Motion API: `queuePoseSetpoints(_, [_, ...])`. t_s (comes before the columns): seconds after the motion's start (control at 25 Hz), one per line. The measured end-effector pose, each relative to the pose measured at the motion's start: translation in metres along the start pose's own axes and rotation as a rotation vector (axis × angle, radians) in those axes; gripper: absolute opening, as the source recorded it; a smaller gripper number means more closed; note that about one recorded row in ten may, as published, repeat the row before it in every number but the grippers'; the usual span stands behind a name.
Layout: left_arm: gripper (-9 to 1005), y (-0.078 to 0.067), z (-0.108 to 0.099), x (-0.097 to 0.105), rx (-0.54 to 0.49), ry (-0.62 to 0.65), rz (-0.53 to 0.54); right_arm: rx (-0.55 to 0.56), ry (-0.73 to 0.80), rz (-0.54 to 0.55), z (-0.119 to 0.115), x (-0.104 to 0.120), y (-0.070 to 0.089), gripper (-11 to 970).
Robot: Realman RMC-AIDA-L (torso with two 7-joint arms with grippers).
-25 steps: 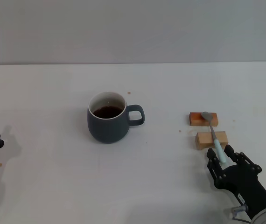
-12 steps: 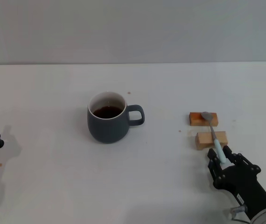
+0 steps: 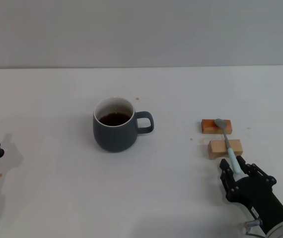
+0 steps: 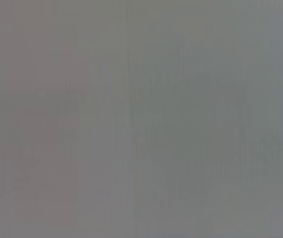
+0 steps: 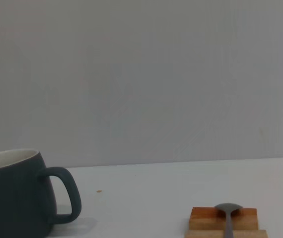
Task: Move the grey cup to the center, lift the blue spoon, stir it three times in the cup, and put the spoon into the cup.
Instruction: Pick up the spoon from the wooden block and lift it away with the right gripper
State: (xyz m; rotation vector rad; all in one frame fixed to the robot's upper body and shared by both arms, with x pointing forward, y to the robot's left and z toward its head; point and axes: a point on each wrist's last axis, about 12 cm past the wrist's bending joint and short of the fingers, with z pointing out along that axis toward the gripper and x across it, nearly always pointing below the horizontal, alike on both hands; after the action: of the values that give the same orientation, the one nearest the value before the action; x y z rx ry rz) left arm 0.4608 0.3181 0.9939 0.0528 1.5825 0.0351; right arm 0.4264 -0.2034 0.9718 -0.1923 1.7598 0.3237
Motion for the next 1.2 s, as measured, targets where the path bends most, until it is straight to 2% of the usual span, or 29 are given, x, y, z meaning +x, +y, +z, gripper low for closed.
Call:
queuePoseSetpoints(1.04, [-2,0.0004,-0.0007,0.0004,0.0,0.002,0.005,0.009,-0.002,0.014,-0.0018,0.0002,0.0008,338])
queuePoseSetpoints(1.2, [-2,0.0019,-0.002,0.0012,-0.004,0.006,0.006,0.016,-0.009,0.021,-0.0038,0.0001,0.0011,199])
